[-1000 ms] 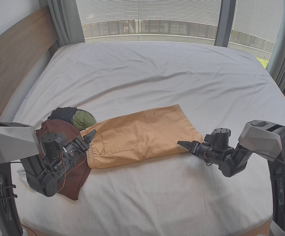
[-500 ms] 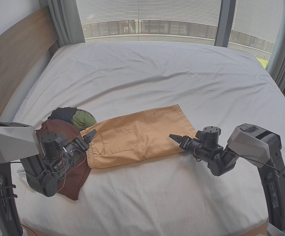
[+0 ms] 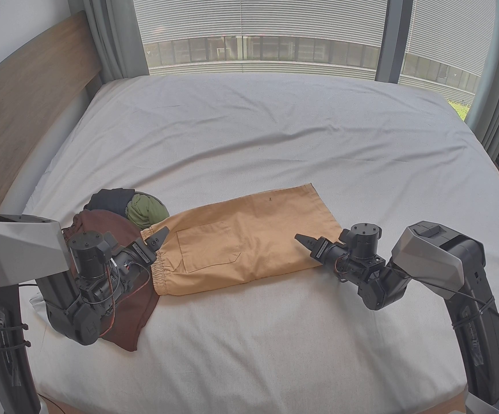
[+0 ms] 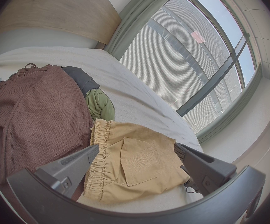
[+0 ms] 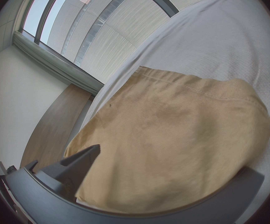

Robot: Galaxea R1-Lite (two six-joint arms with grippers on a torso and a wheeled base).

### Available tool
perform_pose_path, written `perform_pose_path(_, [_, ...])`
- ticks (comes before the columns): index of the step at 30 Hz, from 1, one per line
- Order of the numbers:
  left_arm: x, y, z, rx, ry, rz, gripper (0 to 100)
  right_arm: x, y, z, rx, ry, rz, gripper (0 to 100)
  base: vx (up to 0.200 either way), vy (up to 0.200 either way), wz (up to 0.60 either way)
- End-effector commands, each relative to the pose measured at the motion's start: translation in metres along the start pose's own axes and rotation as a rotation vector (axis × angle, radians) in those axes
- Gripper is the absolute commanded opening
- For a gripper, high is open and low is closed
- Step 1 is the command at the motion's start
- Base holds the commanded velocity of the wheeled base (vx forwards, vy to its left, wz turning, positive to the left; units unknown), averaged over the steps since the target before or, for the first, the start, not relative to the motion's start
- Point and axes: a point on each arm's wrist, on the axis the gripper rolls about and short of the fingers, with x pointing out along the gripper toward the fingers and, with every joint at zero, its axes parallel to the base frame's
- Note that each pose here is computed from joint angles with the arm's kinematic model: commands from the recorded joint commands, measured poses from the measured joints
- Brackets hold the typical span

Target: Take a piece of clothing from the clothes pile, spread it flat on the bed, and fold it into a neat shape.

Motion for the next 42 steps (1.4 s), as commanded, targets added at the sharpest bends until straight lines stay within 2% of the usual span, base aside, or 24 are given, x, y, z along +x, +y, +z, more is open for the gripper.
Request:
perform_pose_path(1, [0.0, 0.0, -0.001, -0.001, 0.001, 0.001, 100, 0.001, -0.005, -0.005, 0.004, 0.01, -0.011, 0, 0.0, 0.0, 0.0])
perform_pose_path(9, [0.001, 0.002, -0.002, -0.001, 0.0, 0.002, 100, -0.002, -0.001, -0.002, 0.001, -0.009, -0.028, 0, 0.0, 0.0, 0.0])
perform_pose_path(14, [0.001, 0.004, -0.003, -0.001, 0.003, 0.006, 100, -0.022, 0.005, 0.003, -0.009, -0.008, -0.044, 0, 0.0, 0.0, 0.0])
perform_pose_path(19, [0.001, 0.003, -0.003, -0.003, 0.01, 0.002, 100, -0.041, 0.002, 0.002, -0.067, 0.009, -0.079, 0, 0.0, 0.0, 0.0])
perform_pose_path(26, [0.001, 0.003, -0.004, -0.003, 0.013, 0.001, 100, -0.078, -0.009, -0.001, -0.126, 0.006, -0.2, 0, 0.0, 0.0, 0.0])
perform_pose_path(30, [0.0, 0.003, -0.003, -0.003, 0.011, 0.003, 100, -0.092, -0.012, -0.004, -0.129, 0.003, -0.225, 0, 0.0, 0.0, 0.0])
perform_pose_path(37, [0.0, 0.003, -0.004, -0.003, 0.015, 0.0, 100, -0.135, -0.009, -0.015, -0.111, 0.084, -0.291, 0, 0.0, 0.0, 0.0])
perform_pose_path(42, [-0.002, 0.003, -0.005, -0.003, 0.021, 0.003, 100, -0.16, -0.013, -0.022, -0.126, 0.102, -0.339, 0, 0.0, 0.0, 0.0])
